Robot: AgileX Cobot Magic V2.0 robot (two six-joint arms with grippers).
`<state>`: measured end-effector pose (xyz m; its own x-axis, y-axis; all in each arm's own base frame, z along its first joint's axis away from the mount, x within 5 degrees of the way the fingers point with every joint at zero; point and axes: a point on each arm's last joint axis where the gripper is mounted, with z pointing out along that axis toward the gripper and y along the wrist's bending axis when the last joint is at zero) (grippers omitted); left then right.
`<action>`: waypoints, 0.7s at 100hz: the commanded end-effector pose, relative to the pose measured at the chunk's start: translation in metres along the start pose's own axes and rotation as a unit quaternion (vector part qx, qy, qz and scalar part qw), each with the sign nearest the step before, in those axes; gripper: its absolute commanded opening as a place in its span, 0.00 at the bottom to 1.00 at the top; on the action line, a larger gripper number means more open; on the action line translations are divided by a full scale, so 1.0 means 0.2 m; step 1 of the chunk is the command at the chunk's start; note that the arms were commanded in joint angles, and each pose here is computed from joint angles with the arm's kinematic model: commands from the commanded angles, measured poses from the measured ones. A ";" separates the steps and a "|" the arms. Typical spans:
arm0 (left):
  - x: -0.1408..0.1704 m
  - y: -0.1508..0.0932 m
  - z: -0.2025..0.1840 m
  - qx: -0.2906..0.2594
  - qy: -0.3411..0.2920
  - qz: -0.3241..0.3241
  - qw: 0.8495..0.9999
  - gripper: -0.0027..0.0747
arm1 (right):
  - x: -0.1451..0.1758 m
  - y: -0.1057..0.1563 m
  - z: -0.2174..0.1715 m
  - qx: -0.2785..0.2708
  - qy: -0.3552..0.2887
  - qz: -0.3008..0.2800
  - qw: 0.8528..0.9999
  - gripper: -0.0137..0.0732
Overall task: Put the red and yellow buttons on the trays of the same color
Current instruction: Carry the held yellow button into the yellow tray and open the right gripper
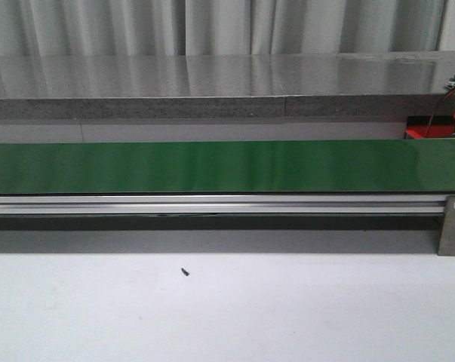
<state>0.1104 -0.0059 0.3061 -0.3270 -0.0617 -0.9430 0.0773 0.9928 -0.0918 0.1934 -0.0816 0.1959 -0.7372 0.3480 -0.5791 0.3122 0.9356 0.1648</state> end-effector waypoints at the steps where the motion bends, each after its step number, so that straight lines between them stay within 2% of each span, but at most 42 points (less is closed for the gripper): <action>1: -0.06 0.00 -0.01 -0.007 -0.040 -0.006 0.999 0.01 | -0.04 0.00 -0.01 -0.001 -0.016 0.009 1.000 0.33; 10: -0.06 0.00 -0.01 -0.007 -0.040 -0.006 0.999 0.01 | -0.06 0.00 -0.01 -0.003 -0.017 0.008 1.000 0.43; 22: -0.06 0.00 -0.01 -0.007 -0.040 -0.006 0.999 0.01 | -0.07 0.01 -0.02 -0.004 -0.021 0.007 1.000 0.63; 29: -0.06 0.00 -0.01 -0.007 -0.040 -0.006 0.999 0.01 | -0.08 0.01 -0.02 -0.004 -0.026 0.008 1.000 0.69; 50: -0.06 0.00 -0.01 -0.007 -0.040 -0.006 0.999 0.01 | -0.16 0.03 -0.06 -0.025 -0.031 -0.001 0.999 0.71; 70: -0.06 0.00 -0.01 -0.007 -0.040 -0.006 0.999 0.01 | -0.28 0.12 -0.16 -0.098 -0.016 -0.012 0.995 0.71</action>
<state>0.1104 -0.0059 0.3061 -0.3270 -0.0617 -0.9430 0.0773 0.9928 -0.0918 0.2153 -0.0815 0.2310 -0.7531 0.3198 -0.5749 0.2144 0.9455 0.2450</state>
